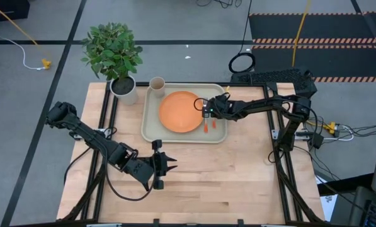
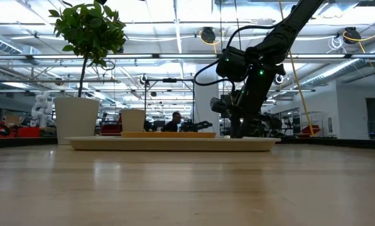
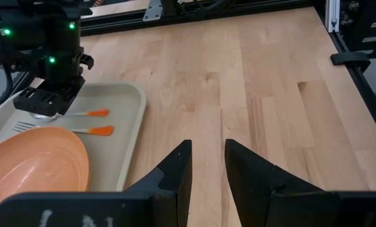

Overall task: Pick and place plate/cup/fork/spoon on tray
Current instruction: Put the orange spoon beside the orange fork on the brown tray, then return to Home Position

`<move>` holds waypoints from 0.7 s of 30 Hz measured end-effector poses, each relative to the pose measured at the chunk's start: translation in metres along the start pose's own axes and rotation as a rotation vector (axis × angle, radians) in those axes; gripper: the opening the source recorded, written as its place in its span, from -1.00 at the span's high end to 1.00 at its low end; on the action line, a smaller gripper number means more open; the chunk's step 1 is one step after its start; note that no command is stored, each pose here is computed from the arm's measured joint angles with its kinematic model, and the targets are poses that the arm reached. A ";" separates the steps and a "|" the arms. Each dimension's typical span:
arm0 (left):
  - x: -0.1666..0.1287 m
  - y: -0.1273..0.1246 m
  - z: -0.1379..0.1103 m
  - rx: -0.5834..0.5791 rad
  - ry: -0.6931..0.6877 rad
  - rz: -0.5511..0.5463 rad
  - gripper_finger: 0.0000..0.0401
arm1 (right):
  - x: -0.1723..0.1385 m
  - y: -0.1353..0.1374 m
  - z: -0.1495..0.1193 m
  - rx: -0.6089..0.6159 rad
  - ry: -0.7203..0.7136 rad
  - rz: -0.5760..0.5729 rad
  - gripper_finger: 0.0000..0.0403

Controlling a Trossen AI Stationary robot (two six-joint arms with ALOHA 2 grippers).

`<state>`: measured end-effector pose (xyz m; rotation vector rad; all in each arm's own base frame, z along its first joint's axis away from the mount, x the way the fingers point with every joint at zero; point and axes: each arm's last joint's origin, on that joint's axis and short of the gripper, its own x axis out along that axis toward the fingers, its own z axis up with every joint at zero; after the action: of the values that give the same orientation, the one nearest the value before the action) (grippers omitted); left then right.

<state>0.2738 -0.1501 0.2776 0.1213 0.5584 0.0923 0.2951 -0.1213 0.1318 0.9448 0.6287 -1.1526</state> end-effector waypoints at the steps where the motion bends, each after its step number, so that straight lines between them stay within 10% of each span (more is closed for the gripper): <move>1: 0.000 0.000 0.000 0.000 0.000 0.000 0.52 | 0.000 0.000 0.000 0.000 0.000 0.000 0.78; 14: 0.000 0.000 0.000 0.024 0.002 0.001 0.52 | -0.020 0.008 0.005 -0.164 -0.034 0.083 0.72; 21: -0.010 0.010 0.009 0.074 -0.050 0.002 0.52 | -0.087 0.032 0.005 -0.537 -0.074 0.454 0.72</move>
<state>0.2698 -0.1426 0.2919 0.1960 0.5115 0.0698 0.2978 -0.0805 0.2152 0.5382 0.5837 -0.5655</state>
